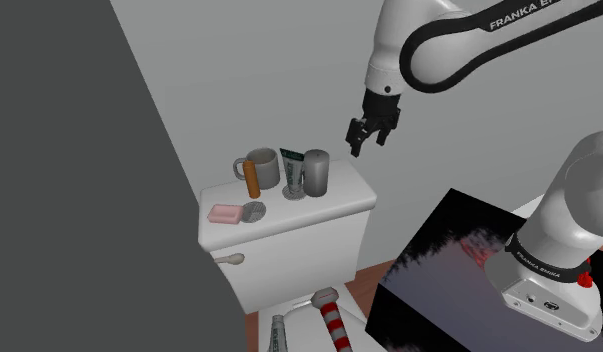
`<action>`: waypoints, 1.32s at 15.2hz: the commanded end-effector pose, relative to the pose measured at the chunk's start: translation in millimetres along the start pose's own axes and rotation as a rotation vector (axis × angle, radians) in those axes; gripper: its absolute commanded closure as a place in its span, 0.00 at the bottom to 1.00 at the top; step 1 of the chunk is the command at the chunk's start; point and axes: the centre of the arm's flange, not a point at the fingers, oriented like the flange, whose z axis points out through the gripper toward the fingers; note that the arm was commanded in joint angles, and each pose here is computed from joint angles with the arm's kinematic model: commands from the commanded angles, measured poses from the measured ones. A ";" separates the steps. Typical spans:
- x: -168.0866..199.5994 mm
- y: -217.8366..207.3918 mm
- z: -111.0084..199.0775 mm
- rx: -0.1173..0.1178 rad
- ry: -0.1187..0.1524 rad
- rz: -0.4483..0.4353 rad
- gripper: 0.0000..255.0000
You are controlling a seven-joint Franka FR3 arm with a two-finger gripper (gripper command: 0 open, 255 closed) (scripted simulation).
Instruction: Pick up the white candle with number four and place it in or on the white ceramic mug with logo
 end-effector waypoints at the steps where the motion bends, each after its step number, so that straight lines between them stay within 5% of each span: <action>1: 10.5 -17.6 13.1 0.019 0.030 0.014 0.00; 8: 49.1 -69.0 55.5 0.075 0.122 0.058 0.00; 20: 54.0 -71.9 95.1 0.075 0.122 0.058 0.00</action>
